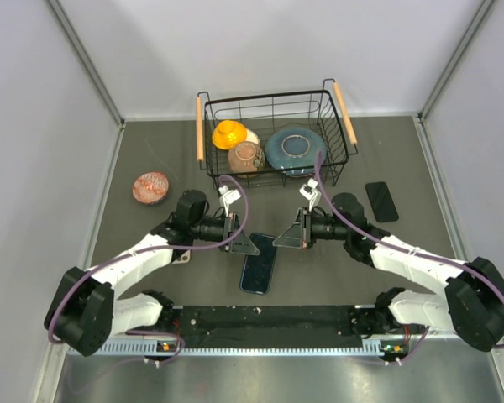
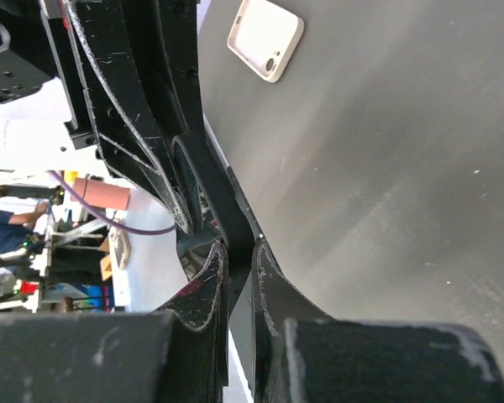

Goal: Put the phone into the phone case

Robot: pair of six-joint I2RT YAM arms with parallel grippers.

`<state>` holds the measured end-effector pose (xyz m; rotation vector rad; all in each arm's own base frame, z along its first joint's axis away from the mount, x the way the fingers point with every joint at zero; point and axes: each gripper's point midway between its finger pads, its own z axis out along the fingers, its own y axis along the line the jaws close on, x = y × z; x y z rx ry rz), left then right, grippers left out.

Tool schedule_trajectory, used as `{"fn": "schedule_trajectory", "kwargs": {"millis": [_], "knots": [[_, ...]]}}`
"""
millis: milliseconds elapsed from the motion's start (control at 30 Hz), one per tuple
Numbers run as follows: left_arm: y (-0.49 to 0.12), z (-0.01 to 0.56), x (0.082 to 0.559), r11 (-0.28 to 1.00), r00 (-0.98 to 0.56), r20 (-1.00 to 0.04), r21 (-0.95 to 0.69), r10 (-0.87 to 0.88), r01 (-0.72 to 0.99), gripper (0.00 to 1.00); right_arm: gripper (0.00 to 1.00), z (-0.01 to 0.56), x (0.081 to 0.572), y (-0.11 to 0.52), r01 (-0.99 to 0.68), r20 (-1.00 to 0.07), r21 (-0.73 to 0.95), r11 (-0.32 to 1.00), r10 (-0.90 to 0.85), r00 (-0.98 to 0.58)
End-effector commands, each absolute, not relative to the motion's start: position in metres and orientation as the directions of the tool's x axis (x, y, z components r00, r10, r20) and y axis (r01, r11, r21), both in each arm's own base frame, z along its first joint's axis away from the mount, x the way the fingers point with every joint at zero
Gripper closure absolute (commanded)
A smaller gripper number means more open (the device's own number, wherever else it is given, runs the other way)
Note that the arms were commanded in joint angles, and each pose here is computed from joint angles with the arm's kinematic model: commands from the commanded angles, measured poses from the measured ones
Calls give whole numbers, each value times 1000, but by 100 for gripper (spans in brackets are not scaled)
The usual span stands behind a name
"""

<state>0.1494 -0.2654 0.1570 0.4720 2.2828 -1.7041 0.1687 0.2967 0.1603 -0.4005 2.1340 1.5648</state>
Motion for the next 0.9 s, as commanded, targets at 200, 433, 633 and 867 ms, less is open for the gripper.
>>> {"fn": "schedule_trajectory", "kwargs": {"millis": [200,433,633,867], "knots": [[-261,128,160,407,-944,-313,-853,102,327,100,100,199,191,315,-584,-645,729,358,75,-760],[-265,153,162,345,-927,-368,-863,74,370,100,51,192,179,310,-544,-604,765,345,89,-792],[-270,186,170,278,-903,-429,-870,-18,407,100,30,184,148,309,-519,-539,833,193,70,-839],[-272,214,176,204,-888,-442,-888,-126,413,100,29,180,129,307,-500,-506,861,94,54,-861]]}}
